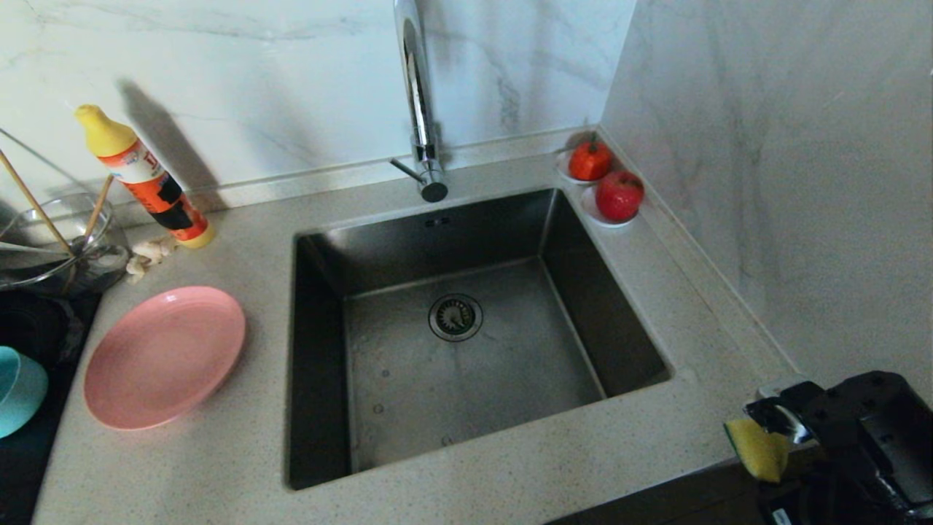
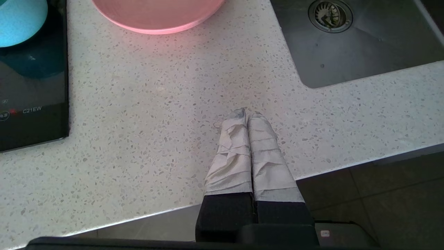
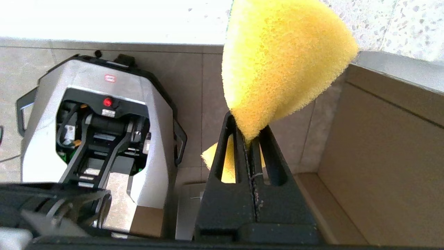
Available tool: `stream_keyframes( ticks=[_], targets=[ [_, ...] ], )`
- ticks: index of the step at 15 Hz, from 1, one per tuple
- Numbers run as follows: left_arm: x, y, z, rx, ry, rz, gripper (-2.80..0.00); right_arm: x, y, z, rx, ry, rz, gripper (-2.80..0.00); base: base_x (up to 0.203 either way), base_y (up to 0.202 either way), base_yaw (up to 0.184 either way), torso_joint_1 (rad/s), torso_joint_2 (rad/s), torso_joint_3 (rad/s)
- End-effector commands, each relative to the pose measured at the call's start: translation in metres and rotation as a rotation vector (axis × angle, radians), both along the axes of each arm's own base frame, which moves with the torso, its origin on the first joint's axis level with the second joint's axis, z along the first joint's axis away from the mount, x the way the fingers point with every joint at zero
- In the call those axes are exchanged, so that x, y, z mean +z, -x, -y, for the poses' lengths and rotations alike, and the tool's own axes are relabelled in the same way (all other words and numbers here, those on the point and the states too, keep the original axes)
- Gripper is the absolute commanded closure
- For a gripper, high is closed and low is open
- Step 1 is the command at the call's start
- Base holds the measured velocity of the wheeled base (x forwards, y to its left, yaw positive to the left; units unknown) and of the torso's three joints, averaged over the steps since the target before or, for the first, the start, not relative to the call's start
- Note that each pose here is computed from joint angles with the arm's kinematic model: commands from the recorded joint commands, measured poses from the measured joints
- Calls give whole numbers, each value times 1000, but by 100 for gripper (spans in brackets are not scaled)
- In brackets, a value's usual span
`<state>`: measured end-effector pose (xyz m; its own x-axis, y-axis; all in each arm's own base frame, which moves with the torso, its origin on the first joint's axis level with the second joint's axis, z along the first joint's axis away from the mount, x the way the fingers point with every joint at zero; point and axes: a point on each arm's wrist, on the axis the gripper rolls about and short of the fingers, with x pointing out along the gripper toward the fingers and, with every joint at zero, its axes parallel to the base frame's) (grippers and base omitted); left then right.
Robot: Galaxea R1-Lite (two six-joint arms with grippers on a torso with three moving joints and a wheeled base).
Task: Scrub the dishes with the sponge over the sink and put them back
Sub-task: Put down the sponge
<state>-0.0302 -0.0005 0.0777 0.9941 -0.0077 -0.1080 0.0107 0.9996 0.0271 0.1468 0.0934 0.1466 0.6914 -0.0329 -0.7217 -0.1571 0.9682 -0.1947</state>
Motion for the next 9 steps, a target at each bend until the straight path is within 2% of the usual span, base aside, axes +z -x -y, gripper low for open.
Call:
stream_keyframes(
  ticks=[1, 7, 9],
  targets=[
    [0, 0, 0, 0, 0, -2, 0, -12, -12, -5, -18, 22, -28, 0, 0, 0, 0, 0, 0, 0],
    [0, 0, 0, 0, 0, -2, 0, -27, -32, -12, -47, 20, -17, 0, 0, 0, 0, 0, 0, 0],
    [0, 0, 0, 0, 0, -2, 0, -28, -40, -17, -62, 33, 13, 0, 0, 0, 0, 0, 0, 0]
  ],
)
